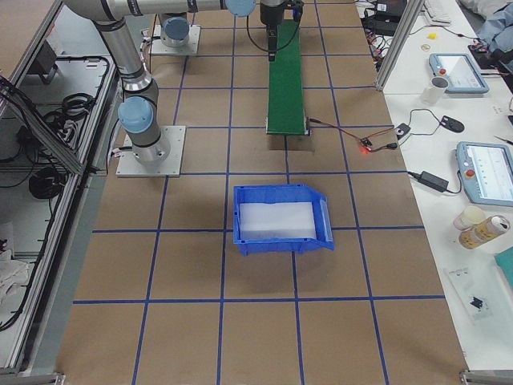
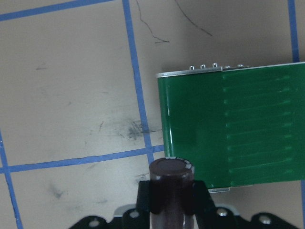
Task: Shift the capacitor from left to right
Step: 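Carry the held capacitor with the left gripper over the belt end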
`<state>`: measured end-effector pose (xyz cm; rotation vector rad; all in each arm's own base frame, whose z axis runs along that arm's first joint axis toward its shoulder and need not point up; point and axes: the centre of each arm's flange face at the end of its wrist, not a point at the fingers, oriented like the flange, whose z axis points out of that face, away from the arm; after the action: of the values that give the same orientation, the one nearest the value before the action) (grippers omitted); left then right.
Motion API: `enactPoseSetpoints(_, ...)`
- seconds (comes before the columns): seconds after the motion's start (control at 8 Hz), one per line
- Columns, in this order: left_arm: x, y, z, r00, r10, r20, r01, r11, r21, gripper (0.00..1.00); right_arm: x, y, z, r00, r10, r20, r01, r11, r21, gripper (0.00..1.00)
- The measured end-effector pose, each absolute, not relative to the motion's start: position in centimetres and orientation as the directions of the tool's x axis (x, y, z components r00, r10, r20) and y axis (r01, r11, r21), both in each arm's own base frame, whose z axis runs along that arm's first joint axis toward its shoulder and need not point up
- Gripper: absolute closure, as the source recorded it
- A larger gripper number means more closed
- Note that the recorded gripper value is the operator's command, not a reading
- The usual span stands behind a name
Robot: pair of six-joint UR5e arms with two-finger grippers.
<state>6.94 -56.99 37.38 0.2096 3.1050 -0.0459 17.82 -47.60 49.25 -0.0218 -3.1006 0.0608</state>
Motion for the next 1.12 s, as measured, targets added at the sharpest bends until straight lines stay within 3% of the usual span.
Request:
enactPoseSetpoints(0.88, 5.1, -61.6, 28.0, -0.987, 0.160, 0.027, 0.160, 0.987, -0.003, 1.00, 17.8, -47.6, 49.2, -0.999, 0.015, 0.042, 0.013, 0.999, -0.039, 0.00)
enactPoseSetpoints(1.0, 5.0, -61.9, 27.2, -0.987, 0.158, 0.034, 0.158, 0.987, -0.001, 0.54, 17.8, -47.6, 49.2, -0.999, 0.015, 0.042, 0.013, 0.999, -0.038, 0.00)
enactPoseSetpoints(1.12, 4.9, -62.1, 26.5, -0.988, 0.146, 0.048, 0.147, 0.989, 0.003, 0.01, 17.8, -47.6, 49.2, -0.999, 0.015, 0.042, 0.013, 0.999, -0.038, 0.00)
